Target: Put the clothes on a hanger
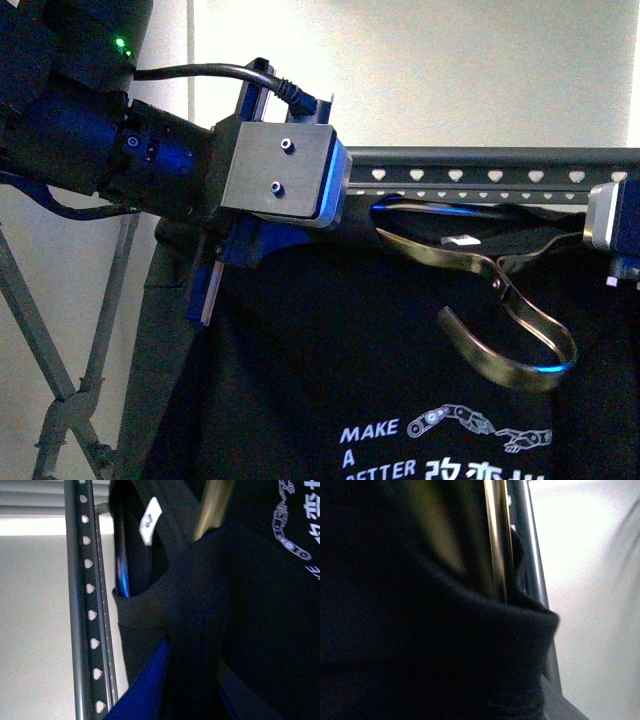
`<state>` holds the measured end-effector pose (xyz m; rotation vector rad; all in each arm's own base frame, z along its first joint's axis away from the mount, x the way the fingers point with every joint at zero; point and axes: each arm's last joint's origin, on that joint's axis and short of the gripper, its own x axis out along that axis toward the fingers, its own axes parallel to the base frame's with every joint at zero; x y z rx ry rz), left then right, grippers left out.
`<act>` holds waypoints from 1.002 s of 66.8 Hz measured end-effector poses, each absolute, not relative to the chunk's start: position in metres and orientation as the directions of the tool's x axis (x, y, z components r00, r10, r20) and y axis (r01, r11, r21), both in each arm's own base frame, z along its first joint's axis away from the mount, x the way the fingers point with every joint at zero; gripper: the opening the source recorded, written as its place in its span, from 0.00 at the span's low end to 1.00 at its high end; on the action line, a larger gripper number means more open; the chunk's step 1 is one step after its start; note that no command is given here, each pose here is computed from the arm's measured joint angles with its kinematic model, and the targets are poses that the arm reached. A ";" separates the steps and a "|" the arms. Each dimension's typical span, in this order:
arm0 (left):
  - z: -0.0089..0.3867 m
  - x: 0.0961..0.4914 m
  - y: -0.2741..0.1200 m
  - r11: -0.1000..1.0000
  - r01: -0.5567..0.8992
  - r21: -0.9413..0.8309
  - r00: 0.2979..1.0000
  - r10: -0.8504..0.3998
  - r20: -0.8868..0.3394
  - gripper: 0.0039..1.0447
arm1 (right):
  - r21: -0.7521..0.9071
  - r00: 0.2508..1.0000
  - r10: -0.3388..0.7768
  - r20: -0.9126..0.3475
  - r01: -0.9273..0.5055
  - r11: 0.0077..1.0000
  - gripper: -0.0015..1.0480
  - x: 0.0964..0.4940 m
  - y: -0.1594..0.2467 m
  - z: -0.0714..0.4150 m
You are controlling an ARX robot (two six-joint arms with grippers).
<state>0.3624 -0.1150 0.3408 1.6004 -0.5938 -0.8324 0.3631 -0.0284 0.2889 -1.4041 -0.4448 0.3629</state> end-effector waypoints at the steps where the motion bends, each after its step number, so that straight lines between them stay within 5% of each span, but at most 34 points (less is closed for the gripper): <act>1: 0.341 0.362 -0.115 -0.193 0.066 0.979 0.616 -0.764 -0.192 0.23 | -0.990 0.864 0.496 0.081 0.014 0.137 0.05 0.363 -0.028 0.288; 28: 0.341 0.362 -0.115 -0.192 0.064 0.979 0.609 -0.770 -0.191 0.83 | -0.930 0.841 0.527 -0.120 -0.281 0.237 0.05 0.328 -0.041 0.265; 32: 0.342 0.364 -0.115 -0.026 0.137 0.990 0.648 -0.754 -0.110 0.96 | -0.894 0.832 0.514 -0.209 -0.375 0.244 0.05 0.319 -0.046 0.259; 36: 0.348 0.365 -0.113 0.297 0.336 0.894 0.665 -0.747 -0.002 0.94 | -0.814 0.801 0.511 -0.313 -0.503 0.289 0.05 0.309 -0.049 0.251; 46: 0.359 0.360 -0.104 0.587 0.668 0.457 0.620 -0.779 0.094 0.94 | -0.623 0.718 0.559 -0.414 -0.671 0.401 0.04 0.299 -0.052 0.246; 55: 0.369 0.351 -0.095 0.570 0.807 0.152 0.549 -0.820 0.162 0.94 | -0.466 0.660 0.580 -0.477 -0.750 0.470 0.03 0.293 -0.054 0.247; 67: 0.387 0.341 -0.080 0.485 0.874 0.021 0.465 -0.849 0.249 0.94 | -0.298 0.588 0.590 -0.554 -0.801 0.518 0.03 0.282 -0.057 0.238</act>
